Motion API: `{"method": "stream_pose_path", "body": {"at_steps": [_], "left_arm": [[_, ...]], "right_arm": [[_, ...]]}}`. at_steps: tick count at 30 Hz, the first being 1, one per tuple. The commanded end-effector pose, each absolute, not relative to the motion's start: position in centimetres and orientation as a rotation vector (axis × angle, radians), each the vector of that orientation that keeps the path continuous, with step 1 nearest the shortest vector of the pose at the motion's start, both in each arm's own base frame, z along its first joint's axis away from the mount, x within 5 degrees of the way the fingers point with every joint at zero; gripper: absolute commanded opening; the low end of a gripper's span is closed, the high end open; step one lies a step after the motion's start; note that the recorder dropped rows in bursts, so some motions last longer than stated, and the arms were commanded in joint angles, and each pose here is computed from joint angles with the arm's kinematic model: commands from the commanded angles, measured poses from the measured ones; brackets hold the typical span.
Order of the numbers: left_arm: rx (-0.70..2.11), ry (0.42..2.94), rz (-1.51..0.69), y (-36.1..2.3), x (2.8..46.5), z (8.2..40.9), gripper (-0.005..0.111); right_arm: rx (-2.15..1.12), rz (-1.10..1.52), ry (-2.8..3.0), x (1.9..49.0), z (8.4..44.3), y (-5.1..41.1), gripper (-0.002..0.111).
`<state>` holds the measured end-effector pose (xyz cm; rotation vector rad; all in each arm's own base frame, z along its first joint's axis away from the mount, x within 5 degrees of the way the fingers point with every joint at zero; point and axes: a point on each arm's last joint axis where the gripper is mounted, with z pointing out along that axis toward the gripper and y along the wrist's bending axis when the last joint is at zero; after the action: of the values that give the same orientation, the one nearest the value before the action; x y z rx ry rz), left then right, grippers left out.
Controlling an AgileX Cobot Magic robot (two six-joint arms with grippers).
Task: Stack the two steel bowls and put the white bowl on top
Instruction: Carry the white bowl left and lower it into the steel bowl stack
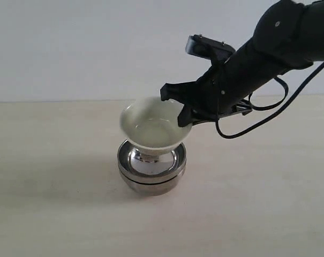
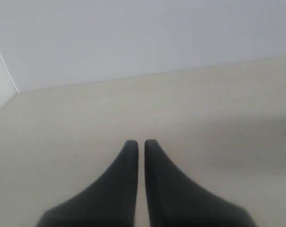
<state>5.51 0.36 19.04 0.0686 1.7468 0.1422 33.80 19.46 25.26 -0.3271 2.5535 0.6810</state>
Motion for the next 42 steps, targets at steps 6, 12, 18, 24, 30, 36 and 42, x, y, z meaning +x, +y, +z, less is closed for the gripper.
{"method": "stream_pose_path", "body": {"at_steps": [6,12,18,24,30,36,42], "left_arm": [[0.053,1.739,0.131,0.4,5.5,19.0,0.004],[0.053,1.739,0.131,0.4,5.5,19.0,0.004],[0.053,1.739,0.131,0.4,5.5,19.0,0.004],[0.053,1.739,0.131,0.4,5.5,19.0,0.004],[0.053,1.739,0.131,0.4,5.5,19.0,0.004],[0.053,1.739,0.131,0.4,5.5,19.0,0.004],[0.053,1.739,0.131,0.4,5.5,19.0,0.004]], "right_arm": [[-0.315,0.679,2.575,34.4,23.5,20.4,0.000],[-0.302,0.682,2.600,34.7,22.2,20.8,0.000],[-0.288,0.679,2.601,34.9,21.7,20.9,0.000],[-0.283,0.689,2.598,35.0,21.7,20.9,0.000],[-0.295,0.686,2.600,34.9,21.7,20.9,0.000],[-0.283,0.694,2.602,34.9,21.7,20.9,0.000],[-0.288,0.694,2.605,34.9,21.7,20.9,0.007]]}}
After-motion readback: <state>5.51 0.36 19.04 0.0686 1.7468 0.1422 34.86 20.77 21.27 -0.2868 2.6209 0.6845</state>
